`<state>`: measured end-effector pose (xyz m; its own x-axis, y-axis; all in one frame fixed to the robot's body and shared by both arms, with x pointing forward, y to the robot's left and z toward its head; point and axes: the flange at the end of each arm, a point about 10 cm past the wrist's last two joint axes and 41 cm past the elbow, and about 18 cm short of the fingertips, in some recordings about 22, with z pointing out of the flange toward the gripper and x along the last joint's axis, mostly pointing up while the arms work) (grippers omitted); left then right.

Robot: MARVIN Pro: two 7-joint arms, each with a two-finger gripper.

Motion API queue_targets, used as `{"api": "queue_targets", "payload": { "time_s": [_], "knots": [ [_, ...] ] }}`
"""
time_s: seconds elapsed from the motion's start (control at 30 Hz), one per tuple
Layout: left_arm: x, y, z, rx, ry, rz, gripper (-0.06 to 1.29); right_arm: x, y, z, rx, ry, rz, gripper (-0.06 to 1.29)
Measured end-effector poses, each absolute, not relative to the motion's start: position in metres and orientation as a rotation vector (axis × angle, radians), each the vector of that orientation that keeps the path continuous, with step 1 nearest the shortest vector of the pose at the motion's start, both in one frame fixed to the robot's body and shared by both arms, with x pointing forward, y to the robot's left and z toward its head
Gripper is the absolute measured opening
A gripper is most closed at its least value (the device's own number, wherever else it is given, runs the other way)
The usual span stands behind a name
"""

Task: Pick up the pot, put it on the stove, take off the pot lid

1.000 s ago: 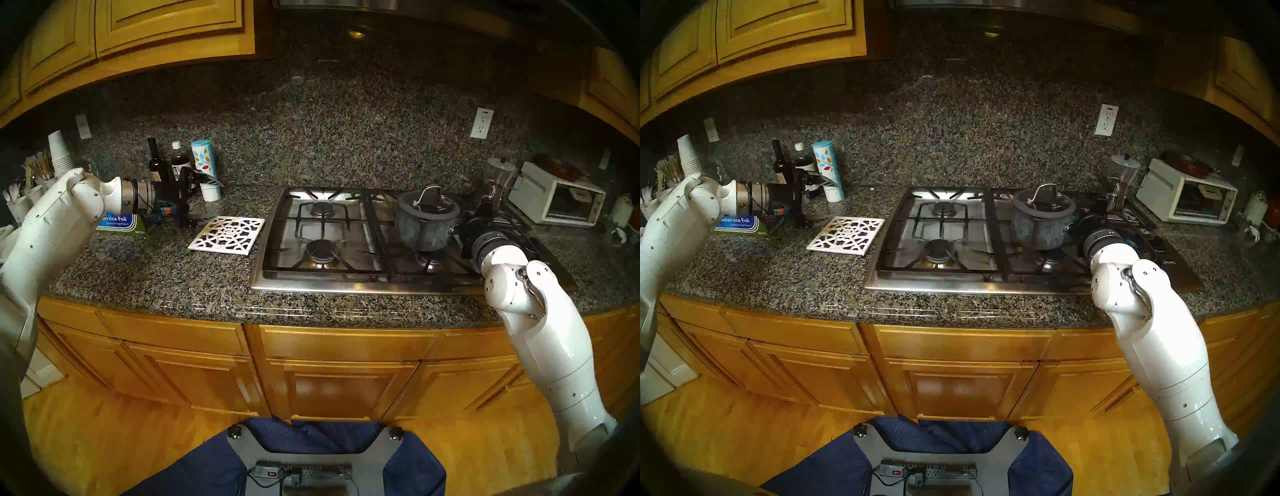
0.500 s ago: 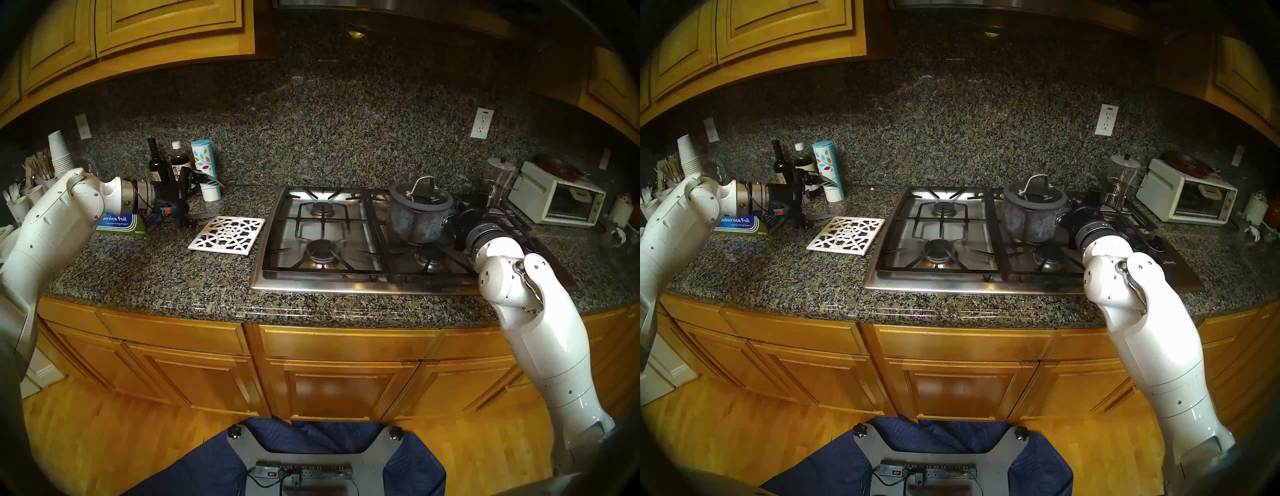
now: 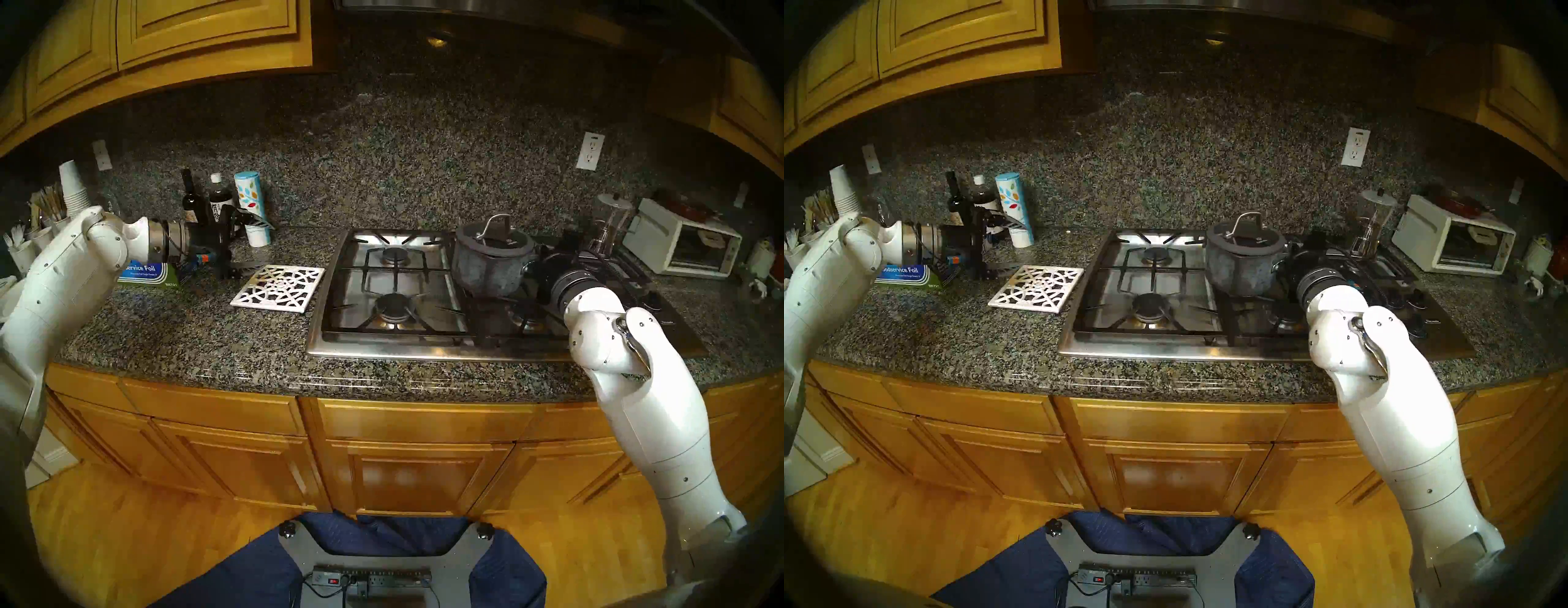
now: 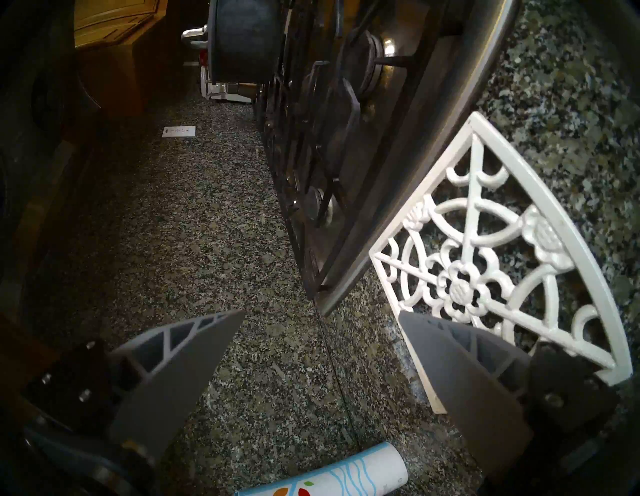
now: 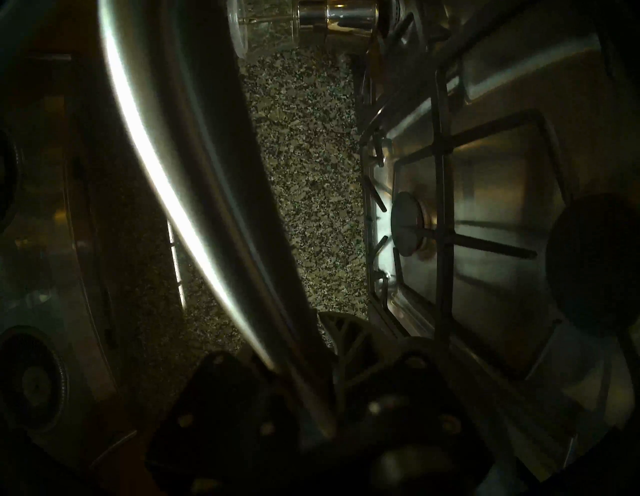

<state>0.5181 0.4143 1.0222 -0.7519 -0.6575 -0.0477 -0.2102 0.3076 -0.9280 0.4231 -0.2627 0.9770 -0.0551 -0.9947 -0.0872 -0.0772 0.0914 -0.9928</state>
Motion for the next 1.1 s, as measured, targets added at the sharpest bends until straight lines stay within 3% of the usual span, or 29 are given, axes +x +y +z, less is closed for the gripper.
{"api": "queue_targets", "payload": {
  "time_s": [1.1],
  "knots": [
    [0.518,0.414,1.022,-0.773,2.161,-1.436,1.21,0.442,-0.203,0.973,-1.223,1.276,-1.013,0.08]
  ]
}}
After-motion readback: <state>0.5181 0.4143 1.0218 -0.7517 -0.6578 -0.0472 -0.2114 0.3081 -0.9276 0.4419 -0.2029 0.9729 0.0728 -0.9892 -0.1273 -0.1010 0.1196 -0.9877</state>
